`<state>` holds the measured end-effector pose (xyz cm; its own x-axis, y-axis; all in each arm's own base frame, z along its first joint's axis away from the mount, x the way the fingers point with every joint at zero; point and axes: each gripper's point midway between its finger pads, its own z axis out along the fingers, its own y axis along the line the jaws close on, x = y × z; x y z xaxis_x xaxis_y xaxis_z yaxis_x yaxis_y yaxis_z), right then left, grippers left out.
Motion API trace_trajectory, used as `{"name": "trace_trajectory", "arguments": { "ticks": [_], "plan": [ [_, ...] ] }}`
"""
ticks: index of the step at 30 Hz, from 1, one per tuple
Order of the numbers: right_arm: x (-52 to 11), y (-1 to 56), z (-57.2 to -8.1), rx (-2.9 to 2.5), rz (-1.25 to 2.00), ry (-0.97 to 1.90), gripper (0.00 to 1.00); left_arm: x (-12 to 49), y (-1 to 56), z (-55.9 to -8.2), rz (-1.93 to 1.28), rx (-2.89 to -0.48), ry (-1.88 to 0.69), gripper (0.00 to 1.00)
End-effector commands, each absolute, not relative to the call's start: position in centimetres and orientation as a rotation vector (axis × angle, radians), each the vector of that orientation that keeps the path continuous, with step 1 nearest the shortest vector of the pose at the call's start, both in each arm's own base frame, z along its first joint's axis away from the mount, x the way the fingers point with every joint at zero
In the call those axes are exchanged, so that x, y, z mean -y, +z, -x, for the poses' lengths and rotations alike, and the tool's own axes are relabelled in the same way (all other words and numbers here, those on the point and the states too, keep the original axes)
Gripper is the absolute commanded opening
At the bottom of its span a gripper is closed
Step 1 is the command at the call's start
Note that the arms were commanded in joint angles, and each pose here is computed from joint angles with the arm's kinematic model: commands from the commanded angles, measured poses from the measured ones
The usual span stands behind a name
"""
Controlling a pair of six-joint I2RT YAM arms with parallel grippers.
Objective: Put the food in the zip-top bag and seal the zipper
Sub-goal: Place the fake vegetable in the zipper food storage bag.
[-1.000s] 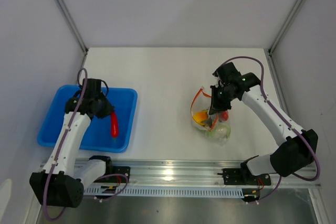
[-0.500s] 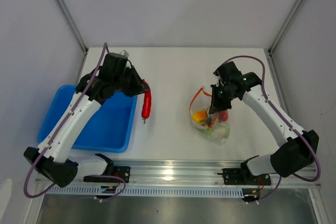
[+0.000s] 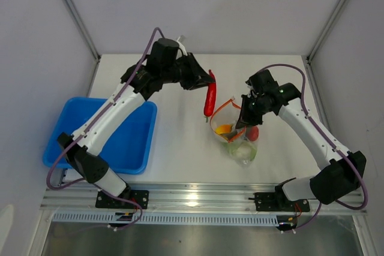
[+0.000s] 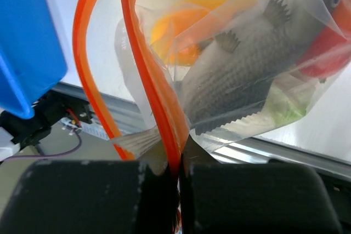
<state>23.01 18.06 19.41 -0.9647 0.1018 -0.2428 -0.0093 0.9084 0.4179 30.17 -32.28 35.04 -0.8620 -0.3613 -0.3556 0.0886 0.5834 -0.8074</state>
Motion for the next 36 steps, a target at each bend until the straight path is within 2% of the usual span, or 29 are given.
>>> {"name": "trace_trajectory", "arguments": {
  "ticks": [1, 3, 5, 11, 15, 23, 36],
  "plan": [
    [-19.9, 22.1, -23.3, -2.710, -0.090, 0.807, 0.00, 36.0, 38.5, -28.7, 0.129, -2.216, -1.400, 0.01],
    [-20.7, 22.6, -23.9, -2.672, -0.123, 0.874, 0.00, 36.8, 37.4, -28.9, 0.133, -2.175, -1.426, 0.01],
    [-21.3, 22.3, -23.7, -2.672, -0.145, 0.926, 0.00, 36.9, 38.9, -28.4, 0.128, -2.097, -1.468, 0.01],
    [-21.3, 22.8, -23.6, -2.646, -0.199, 0.954, 0.00, 37.5, 34.9, -29.1, 0.123, -2.166, -1.383, 0.01],
    [-21.4, 23.1, -23.2, -2.627, -0.220, 0.993, 0.00, 38.2, 34.2, -29.7, 0.116, -2.118, -1.379, 0.01],
    [-20.9, 23.7, -22.5, -2.617, -0.228, 0.984, 0.00, 40.5, 33.9, -30.9, 0.091, -2.112, -1.399, 0.01],
    [-19.8, 23.6, -23.1, -2.632, -0.302, 0.908, 0.00, 42.3, 29.4, -30.6, 0.008, -2.188, -1.313, 0.01]
  ]
}}
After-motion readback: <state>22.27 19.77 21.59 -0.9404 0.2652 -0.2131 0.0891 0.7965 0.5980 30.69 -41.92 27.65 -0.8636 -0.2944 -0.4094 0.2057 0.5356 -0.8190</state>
